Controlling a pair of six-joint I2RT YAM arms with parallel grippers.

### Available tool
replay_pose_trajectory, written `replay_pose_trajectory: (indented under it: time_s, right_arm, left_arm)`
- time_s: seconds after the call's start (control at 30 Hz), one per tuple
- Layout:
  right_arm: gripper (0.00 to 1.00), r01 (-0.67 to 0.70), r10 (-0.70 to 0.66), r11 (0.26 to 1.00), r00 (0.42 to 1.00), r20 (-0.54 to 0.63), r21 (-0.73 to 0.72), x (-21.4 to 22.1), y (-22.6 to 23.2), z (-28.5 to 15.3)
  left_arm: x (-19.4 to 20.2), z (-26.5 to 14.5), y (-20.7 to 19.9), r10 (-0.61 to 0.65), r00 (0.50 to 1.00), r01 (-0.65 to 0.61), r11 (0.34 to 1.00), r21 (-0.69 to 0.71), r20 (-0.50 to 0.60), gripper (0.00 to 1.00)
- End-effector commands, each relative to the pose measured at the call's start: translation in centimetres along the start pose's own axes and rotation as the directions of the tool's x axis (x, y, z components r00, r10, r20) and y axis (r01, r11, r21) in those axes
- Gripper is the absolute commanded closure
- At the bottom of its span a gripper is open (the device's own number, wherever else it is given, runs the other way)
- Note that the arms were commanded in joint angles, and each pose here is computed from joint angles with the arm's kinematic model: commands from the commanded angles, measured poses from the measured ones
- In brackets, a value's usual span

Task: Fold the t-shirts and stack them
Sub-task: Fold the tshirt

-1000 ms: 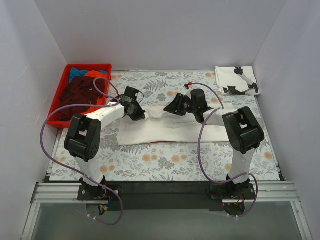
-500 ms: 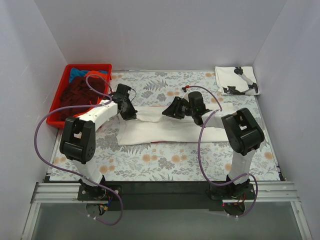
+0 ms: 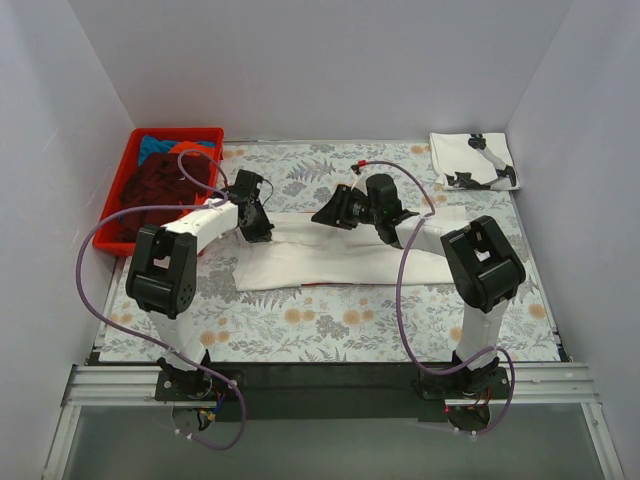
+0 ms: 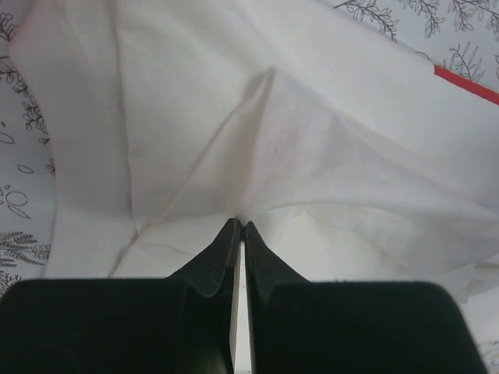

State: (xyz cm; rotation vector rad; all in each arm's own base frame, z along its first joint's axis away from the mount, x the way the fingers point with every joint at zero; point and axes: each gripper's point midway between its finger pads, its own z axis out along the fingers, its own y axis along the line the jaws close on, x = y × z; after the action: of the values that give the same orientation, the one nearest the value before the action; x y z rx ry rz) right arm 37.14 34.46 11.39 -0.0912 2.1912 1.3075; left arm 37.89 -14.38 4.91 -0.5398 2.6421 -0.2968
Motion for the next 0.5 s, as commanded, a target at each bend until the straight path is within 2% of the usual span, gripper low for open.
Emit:
replay_pose_trajectory:
  time_s: [0.0,0.23,0.47]
  right_arm:
    - [0.52,0.046,-0.045,0.997,0.999,0.014,-0.066,-1.2,2.3,1.1]
    - [0.52,0.013,-0.014,0.999,0.999,-0.039,-0.036,0.0,-0.5,2.7]
    - [0.53,-0.042,0.044,0.996,0.999,-0.027,0.076,0.4,-6.4,0.6]
  left_arm:
    - [-2.0,0.1,-1.2,0.019,0.998,-0.021,1.0,0.022,0.052,1.0]
    - [-2.6,1.0,-1.0,0.021,0.998,-0.021,1.0,-0.005,0.065,0.95]
    - [-3.5,-0.2,-0.9,0.017,0.993,-0.015,1.0,-0.014,0.118,0.79]
